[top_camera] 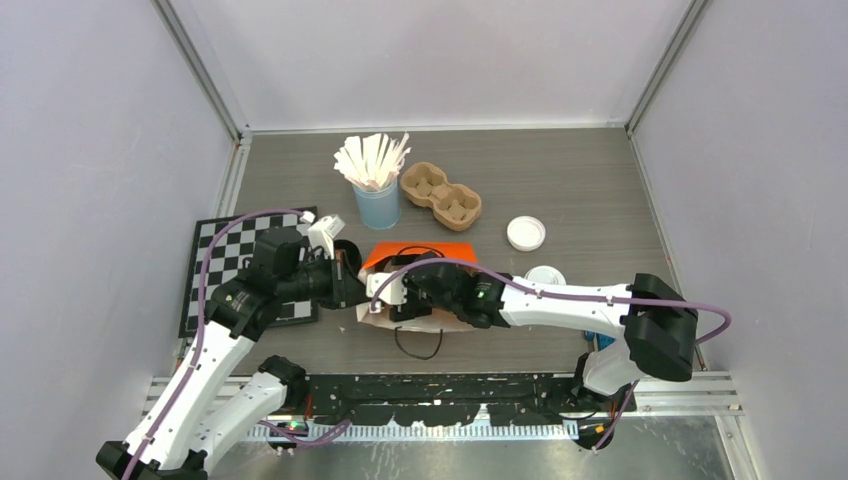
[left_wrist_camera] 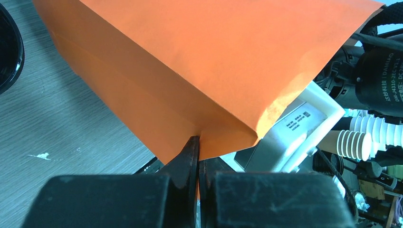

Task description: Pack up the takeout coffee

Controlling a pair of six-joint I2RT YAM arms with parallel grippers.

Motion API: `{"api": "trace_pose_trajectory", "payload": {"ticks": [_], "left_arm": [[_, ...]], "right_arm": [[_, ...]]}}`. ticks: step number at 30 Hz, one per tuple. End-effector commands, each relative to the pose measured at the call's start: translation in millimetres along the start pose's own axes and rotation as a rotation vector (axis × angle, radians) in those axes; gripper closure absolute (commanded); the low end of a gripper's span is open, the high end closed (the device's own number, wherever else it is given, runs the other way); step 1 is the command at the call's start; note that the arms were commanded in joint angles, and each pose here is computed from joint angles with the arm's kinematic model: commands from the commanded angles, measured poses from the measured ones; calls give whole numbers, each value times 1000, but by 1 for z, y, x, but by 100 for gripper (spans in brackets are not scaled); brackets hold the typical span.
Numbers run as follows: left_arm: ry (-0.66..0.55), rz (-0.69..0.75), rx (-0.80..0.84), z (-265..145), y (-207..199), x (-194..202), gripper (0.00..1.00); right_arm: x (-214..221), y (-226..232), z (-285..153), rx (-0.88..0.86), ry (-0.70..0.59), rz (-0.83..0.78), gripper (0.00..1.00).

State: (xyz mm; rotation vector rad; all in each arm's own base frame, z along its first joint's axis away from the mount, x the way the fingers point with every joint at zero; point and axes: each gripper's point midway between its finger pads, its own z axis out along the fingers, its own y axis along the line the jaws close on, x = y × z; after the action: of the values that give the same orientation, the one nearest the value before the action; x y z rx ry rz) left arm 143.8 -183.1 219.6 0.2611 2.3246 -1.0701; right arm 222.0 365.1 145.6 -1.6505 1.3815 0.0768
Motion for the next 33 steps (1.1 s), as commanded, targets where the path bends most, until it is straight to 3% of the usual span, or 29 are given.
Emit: {"api": "trace_pose_trajectory", "payload": {"ticks": [1, 13, 25, 33], "left_arm": [[-26, 5, 30, -7, -12, -9, 100], [-27, 10, -7, -3, -3, -10, 100], [-49, 57, -19, -1, -1, -18, 100], [-48, 72, 3, -2, -6, -19, 100]], "right_arm": [[-1, -13, 4, 50, -19, 28, 29], [-23, -33, -19, 44, -47, 8, 29], [-2, -40, -60, 32, 66, -55, 29], [10, -28, -53, -16, 99, -97, 30]]}}
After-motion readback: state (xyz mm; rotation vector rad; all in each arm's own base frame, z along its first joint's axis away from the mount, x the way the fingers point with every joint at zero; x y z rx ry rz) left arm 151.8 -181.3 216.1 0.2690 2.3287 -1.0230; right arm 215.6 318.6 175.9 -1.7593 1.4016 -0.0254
